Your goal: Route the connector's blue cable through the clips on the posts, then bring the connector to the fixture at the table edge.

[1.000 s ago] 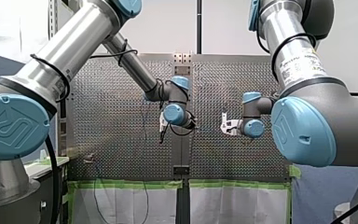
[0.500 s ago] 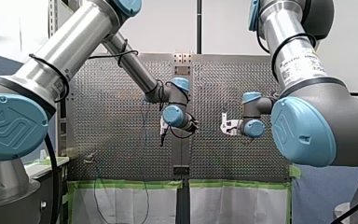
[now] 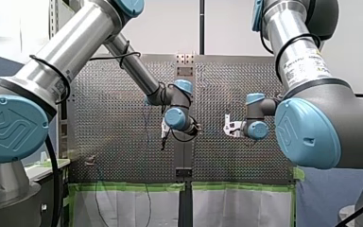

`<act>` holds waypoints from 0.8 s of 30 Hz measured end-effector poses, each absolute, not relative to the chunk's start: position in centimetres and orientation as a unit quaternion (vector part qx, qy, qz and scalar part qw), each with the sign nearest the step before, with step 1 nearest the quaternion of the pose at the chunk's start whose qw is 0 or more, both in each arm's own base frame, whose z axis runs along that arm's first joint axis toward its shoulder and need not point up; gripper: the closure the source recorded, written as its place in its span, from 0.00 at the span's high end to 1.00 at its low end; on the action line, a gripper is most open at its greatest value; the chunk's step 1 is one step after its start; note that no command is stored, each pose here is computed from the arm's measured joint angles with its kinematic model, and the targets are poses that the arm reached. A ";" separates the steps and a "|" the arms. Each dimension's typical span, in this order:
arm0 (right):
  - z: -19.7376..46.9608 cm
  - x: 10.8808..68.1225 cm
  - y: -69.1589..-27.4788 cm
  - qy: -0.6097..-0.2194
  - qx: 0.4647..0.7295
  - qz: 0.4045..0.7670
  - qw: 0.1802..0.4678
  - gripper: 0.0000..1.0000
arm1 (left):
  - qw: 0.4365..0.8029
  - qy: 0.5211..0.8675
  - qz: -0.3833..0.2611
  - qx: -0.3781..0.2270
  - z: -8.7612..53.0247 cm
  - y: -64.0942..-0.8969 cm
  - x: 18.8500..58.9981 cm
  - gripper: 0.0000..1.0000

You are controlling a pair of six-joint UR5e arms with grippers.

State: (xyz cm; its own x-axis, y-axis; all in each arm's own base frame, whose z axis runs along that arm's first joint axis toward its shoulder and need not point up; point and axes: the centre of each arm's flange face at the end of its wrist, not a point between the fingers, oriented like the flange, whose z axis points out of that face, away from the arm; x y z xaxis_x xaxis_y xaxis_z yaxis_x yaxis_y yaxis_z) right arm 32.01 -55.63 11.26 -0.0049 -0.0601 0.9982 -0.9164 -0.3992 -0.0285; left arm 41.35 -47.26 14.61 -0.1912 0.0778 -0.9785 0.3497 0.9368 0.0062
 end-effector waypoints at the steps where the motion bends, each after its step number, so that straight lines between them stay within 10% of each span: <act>1: 11.3 32.0 -55.6 -0.406 0.602 0.581 0.368 0.00 | 0.619 0.765 -0.108 0.139 14.6 -47.2 41.3 1.00; 24: 11.3 32.2 -55.5 -0.404 0.603 0.584 0.364 0.00 | 0.607 0.779 -0.081 0.132 14.4 -46.5 40.6 1.00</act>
